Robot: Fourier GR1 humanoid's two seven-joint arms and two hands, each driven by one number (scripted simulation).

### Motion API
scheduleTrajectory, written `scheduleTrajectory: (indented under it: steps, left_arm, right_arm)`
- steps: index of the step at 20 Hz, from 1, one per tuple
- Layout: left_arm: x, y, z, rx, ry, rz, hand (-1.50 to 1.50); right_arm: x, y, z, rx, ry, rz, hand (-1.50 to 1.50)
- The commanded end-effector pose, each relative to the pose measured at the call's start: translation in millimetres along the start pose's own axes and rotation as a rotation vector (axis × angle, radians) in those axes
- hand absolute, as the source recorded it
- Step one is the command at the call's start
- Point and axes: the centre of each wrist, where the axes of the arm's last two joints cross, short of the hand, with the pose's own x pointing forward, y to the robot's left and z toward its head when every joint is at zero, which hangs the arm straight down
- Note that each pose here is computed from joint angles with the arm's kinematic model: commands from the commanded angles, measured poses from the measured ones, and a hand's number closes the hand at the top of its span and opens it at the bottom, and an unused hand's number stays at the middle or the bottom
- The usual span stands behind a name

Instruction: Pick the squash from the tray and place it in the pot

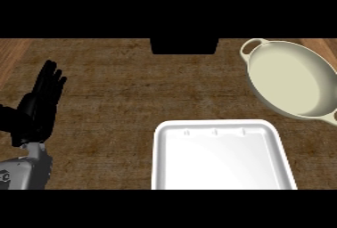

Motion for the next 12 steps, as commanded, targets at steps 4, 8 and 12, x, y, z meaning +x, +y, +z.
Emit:
scheduleTrajectory:
  steps: [4, 8, 12]
  left_arm:
    - [14, -7, 1, -0.009, 0.004, -0.003, 0.00]
    - [10, -9, -16, -0.004, -0.014, -0.004, 0.00]
    - [15, 2, -4, -0.019, -0.005, -0.016, 0.00]
  right_arm:
    - [-38, -29, -46, -0.030, 0.077, -0.040, 1.50]
    - [-66, -10, -73, -0.042, 0.088, -0.036, 1.50]
    - [-90, -9, -83, -0.095, 0.084, 0.025, 1.50]
